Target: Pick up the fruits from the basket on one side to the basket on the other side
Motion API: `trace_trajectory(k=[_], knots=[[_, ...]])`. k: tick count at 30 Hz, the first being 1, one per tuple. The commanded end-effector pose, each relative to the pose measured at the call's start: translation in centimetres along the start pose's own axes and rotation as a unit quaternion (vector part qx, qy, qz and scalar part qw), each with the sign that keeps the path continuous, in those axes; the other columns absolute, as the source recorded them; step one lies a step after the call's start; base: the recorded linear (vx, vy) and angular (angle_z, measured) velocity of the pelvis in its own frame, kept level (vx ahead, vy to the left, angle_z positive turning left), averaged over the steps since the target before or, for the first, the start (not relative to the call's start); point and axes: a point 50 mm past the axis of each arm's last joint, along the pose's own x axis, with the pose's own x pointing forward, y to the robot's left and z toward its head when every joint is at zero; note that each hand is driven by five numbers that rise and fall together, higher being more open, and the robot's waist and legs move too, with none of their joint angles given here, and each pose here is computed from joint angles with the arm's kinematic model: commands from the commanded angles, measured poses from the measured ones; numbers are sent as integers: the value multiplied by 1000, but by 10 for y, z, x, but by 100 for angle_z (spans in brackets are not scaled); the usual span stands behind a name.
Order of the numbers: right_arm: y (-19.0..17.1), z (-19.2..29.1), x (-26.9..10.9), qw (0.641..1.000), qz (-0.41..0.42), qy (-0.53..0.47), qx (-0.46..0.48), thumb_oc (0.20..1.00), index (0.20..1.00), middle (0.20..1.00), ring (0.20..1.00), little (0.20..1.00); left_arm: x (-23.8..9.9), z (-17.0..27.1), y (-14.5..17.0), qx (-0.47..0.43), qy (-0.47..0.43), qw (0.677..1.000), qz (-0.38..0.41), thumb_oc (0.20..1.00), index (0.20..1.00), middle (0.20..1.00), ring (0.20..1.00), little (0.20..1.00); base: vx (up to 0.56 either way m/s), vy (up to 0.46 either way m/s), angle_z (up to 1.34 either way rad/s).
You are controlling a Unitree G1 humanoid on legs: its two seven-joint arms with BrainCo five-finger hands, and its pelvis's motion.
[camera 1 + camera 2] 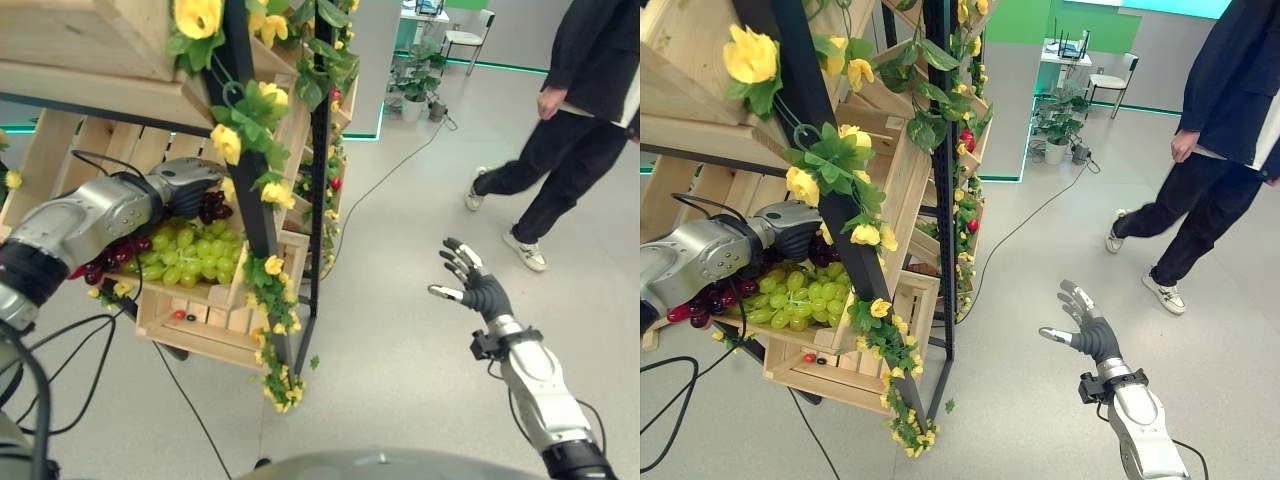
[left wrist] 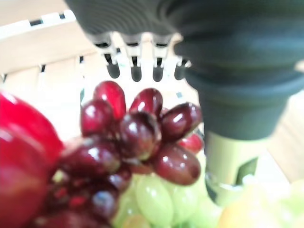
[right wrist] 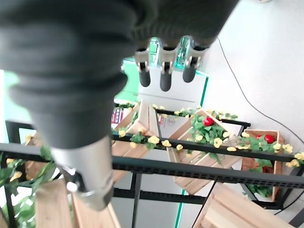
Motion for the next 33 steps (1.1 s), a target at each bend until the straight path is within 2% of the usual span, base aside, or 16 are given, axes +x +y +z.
trace_trajectory(k=[1, 11, 16, 20, 21, 22, 23, 24, 25, 26, 27, 28, 29, 31, 32, 33], knots=[[-18, 30, 4, 997, -24, -77, -18, 1000, 1000, 1000, 1000, 1000, -23, -31, 40, -7, 63, 994, 88, 1000, 1000, 1000, 1000, 1000, 11, -10, 10], [-25, 23, -7, 997, -52, -60, -15, 1000, 1000, 1000, 1000, 1000, -59, -30, 47, -11, 69, 987, 144, 1000, 1000, 1000, 1000, 1000, 6, -6, 7], [-30, 21, -11, 996, -64, -54, -17, 1000, 1000, 1000, 1000, 1000, -78, -30, 39, -22, 81, 984, 158, 1000, 1000, 1000, 1000, 1000, -1, 0, 6], [-32, 23, -11, 996, -71, -58, -17, 1000, 1000, 1000, 1000, 1000, -92, -33, 24, -81, 98, 973, 191, 1000, 1000, 1000, 1000, 1000, 1, 1, 3], [-34, 26, -11, 994, -82, -67, -13, 1000, 1000, 1000, 1000, 1000, -98, -34, 6, -185, 96, 950, 231, 1000, 1000, 1000, 1000, 1000, 0, 0, 0], [-35, 29, -9, 993, -86, -74, -11, 1000, 1000, 1000, 1000, 1000, -105, -33, -5, -249, 97, 927, 262, 1000, 1000, 1000, 1000, 1000, 0, 0, 0], [-35, 29, -9, 994, -85, -75, -12, 1000, 1000, 1000, 1000, 1000, -106, -33, -6, -250, 98, 927, 263, 1000, 1000, 1000, 1000, 1000, 0, 0, 0], [-36, 32, -7, 992, -95, -85, -7, 1000, 1000, 1000, 1000, 1000, -108, -29, -31, -363, 98, 877, 298, 1000, 1000, 1000, 1000, 1000, 0, 0, 0], [-36, 33, -6, 992, -93, -86, -8, 1000, 1000, 1000, 1000, 1000, -110, -29, -32, -364, 99, 876, 299, 1000, 1000, 1000, 1000, 1000, 0, 0, 0], [-37, 32, -7, 991, -101, -86, -4, 1000, 1000, 1000, 1000, 1000, -110, -21, -46, -423, 89, 846, 311, 1000, 1000, 1000, 1000, 1000, -20, 14, 4], [-39, 34, -6, 990, -109, -91, -3, 1000, 1000, 1000, 1000, 1000, -108, -6, -67, -508, 74, 795, 324, 1000, 1000, 1000, 1000, 1000, -5, 12, 5], [-37, 34, -5, 990, -109, -93, -1, 1000, 1000, 1000, 1000, 1000, -105, 3, -78, -558, 62, 756, 337, 1000, 1000, 1000, 1000, 1000, -20, 16, 5], [-38, 35, -5, 990, -109, -93, -3, 1000, 1000, 1000, 1000, 1000, -105, 4, -78, -560, 61, 755, 337, 1000, 1000, 1000, 1000, 1000, -5, 8, 7], [-38, 36, -4, 989, -115, -97, -1, 1000, 1000, 1000, 1000, 1000, -94, 31, -97, -658, 23, 669, 345, 1000, 1000, 1000, 1000, 1000, -22, 3, 5], [-38, 36, -4, 989, -115, -97, -2, 1000, 1000, 1000, 1000, 1000, -94, 32, -98, -660, 23, 668, 344, 1000, 1000, 1000, 1000, 1000, -33, -7, 2], [-36, 36, -3, 988, -117, -99, 0, 1000, 1000, 1000, 1000, 1000, -88, 50, -105, -714, -8, 606, 350, 1000, 1000, 1000, 1000, 1000, 0, 0, 0]])
